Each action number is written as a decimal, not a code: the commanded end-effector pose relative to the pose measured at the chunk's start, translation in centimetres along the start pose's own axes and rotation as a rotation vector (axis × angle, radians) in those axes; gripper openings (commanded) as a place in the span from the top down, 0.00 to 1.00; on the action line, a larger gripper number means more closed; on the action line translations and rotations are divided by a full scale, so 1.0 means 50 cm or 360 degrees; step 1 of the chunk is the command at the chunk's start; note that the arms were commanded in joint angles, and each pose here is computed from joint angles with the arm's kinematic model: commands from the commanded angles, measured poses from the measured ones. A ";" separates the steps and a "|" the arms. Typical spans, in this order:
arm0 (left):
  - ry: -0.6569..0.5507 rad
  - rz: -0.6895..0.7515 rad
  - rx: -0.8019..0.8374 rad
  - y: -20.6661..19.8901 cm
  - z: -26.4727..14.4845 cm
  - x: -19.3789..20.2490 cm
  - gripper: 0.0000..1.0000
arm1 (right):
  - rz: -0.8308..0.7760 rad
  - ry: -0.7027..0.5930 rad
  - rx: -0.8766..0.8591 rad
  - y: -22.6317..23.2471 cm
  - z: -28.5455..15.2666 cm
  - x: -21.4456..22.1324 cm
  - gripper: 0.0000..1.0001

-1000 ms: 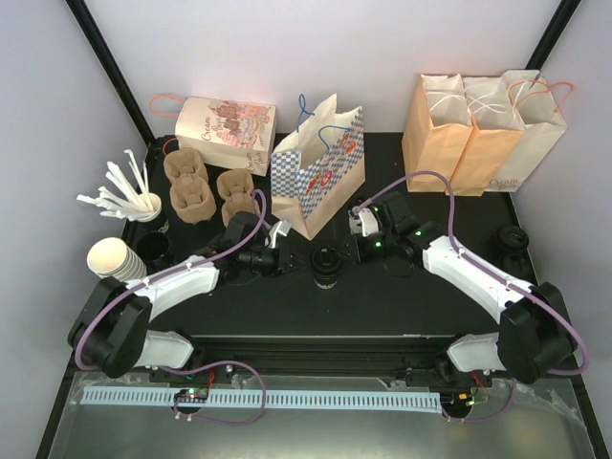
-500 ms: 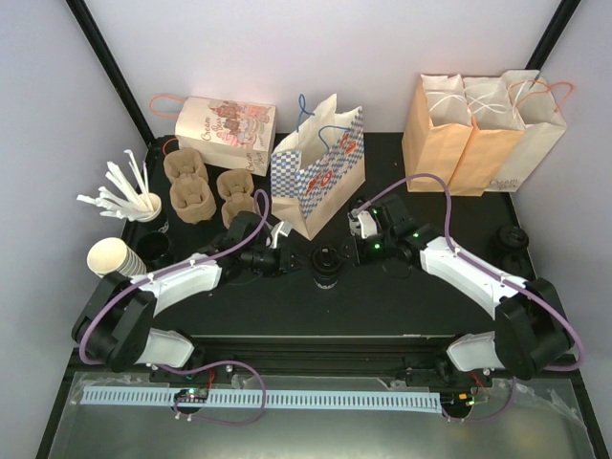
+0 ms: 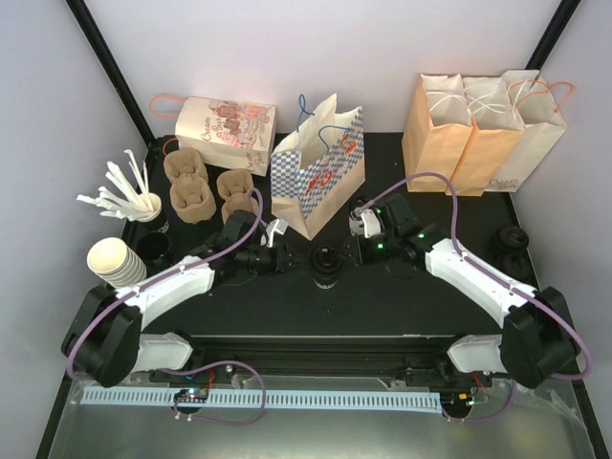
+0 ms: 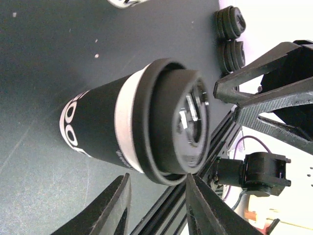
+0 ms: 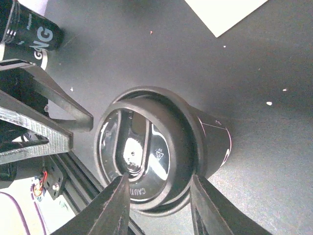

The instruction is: Pack the takeout coffee

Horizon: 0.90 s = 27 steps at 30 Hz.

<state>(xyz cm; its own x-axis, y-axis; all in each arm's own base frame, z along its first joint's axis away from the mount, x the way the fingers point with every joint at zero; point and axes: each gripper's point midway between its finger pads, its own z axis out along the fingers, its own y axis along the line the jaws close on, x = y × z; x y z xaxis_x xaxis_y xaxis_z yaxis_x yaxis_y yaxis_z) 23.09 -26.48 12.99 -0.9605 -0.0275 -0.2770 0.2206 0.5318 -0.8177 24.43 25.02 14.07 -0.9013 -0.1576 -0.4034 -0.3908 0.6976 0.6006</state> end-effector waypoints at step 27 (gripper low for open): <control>-0.0356 0.0403 0.0095 -0.125 -0.117 -0.027 0.43 | -0.0253 -0.0661 0.0220 0.034 -0.177 -0.093 0.58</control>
<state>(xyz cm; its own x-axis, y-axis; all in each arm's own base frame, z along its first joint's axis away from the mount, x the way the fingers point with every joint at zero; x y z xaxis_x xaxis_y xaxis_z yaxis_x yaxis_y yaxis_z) 22.55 -24.43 18.88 -0.8717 -0.0817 -0.4831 0.3627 0.5552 -0.7484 25.30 22.06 20.75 -0.7586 -0.0684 -0.6480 -0.4681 0.7491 0.4689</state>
